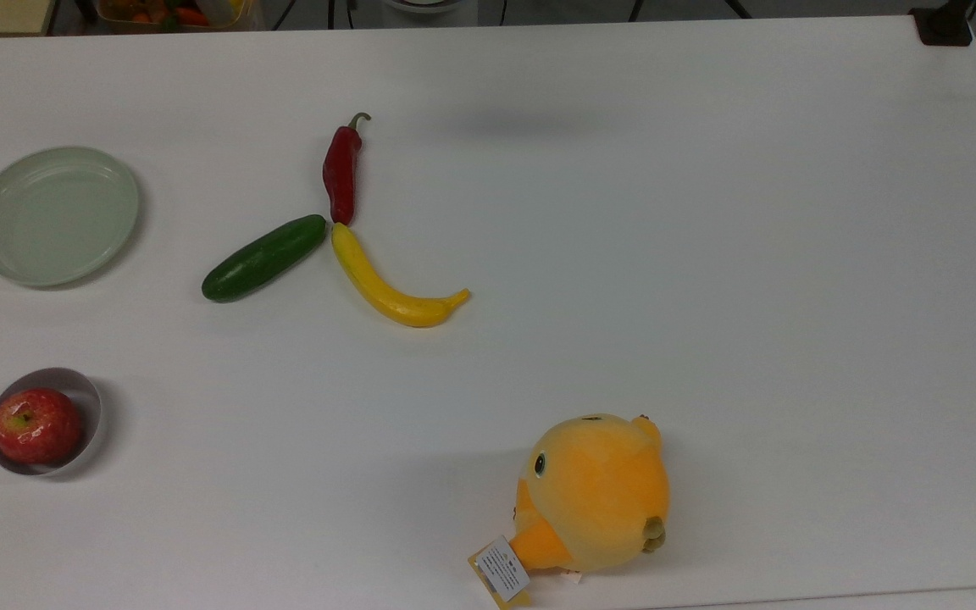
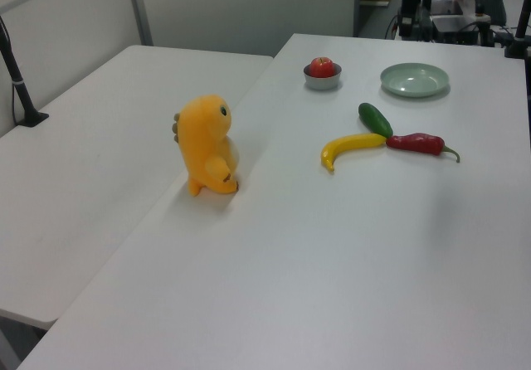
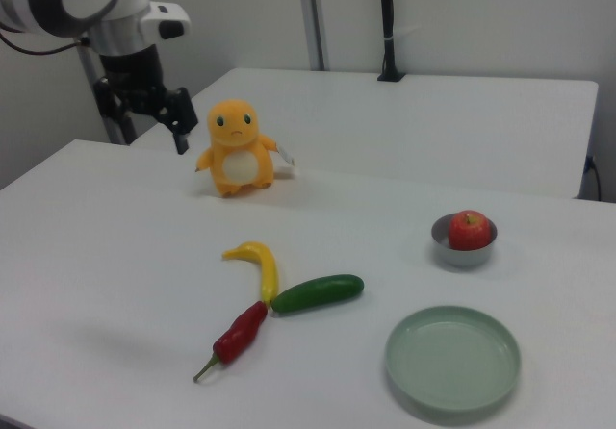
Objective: Put the red apple in the bowl
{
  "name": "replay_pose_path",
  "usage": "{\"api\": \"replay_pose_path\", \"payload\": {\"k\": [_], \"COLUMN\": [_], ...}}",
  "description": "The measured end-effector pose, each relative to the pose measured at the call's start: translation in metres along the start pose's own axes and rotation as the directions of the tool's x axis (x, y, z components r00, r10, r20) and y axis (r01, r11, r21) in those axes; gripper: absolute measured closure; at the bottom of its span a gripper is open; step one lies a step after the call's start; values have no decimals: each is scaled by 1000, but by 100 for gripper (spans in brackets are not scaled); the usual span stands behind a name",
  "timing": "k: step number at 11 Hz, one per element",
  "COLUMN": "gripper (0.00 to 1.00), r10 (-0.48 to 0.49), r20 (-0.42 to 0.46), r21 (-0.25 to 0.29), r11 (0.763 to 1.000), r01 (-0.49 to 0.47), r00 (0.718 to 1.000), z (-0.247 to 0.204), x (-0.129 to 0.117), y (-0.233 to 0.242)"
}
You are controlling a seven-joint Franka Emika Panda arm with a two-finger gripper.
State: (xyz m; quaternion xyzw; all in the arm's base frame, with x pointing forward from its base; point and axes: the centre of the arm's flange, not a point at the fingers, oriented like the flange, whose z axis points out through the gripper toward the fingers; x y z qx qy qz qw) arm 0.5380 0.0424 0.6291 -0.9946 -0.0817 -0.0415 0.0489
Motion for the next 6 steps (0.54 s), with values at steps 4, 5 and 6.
{"api": "replay_pose_path", "payload": {"k": [4,5,6], "gripper": [0,0,0], "r10": [-2,0,-1], "r20": [-30,-29,-29], "r21": [-7,-7,-7], "r11": [1000,1000,1000], "r01": [2,0,0], "r00": [1000,1000,1000], "z": [3,3,3], "x": [6,6,7], "y": [28,29,29]}}
